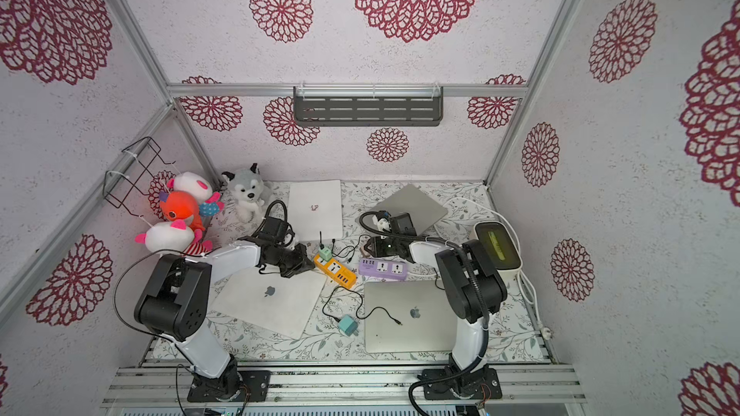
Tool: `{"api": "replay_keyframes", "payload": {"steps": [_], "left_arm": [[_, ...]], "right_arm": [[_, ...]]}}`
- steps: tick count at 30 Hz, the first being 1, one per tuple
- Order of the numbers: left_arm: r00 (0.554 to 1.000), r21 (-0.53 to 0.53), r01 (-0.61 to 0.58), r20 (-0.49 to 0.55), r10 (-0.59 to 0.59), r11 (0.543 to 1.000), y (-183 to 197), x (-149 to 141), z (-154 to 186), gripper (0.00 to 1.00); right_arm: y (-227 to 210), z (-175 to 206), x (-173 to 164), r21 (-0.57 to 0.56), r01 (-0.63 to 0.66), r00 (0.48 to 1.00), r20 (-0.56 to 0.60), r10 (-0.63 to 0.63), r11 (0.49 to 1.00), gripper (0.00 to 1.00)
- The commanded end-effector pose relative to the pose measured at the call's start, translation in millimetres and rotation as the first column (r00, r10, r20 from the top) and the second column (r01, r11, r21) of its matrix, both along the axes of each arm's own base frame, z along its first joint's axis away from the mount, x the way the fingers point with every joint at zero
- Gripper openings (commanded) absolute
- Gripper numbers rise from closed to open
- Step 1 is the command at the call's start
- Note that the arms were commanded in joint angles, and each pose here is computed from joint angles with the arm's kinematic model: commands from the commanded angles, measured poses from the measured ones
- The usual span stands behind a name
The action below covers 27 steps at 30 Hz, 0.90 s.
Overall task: Unplug the laptop charger
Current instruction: Place the plug at the center of the board.
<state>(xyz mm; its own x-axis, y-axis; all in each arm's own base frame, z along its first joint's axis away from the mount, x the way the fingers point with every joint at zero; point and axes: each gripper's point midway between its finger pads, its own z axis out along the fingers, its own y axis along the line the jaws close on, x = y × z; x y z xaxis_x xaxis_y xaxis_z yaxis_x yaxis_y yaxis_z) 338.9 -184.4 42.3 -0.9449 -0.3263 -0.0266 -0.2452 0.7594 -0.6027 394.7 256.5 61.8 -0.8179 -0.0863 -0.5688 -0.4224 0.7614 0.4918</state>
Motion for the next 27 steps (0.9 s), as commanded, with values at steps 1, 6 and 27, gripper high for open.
{"api": "replay_keyframes", "payload": {"steps": [1,6,27], "left_arm": [[0.999,0.003,-0.001,0.044,0.001,1.000,1.2,5.9,12.2,0.00],[0.999,0.003,-0.002,0.048,0.002,1.000,1.5,5.7,14.9,0.00],[0.996,0.055,-0.029,0.084,0.025,0.998,17.1,11.2,48.9,0.03]], "right_arm": [[-6.0,1.9,-0.6,-0.020,0.017,1.000,-0.010,-0.017,1.000,0.37],[-9.9,7.4,0.1,-0.040,0.023,1.000,0.000,-0.023,0.999,0.48],[-57.0,59.3,3.6,-0.168,0.323,0.946,0.074,-0.314,0.932,0.60]]}}
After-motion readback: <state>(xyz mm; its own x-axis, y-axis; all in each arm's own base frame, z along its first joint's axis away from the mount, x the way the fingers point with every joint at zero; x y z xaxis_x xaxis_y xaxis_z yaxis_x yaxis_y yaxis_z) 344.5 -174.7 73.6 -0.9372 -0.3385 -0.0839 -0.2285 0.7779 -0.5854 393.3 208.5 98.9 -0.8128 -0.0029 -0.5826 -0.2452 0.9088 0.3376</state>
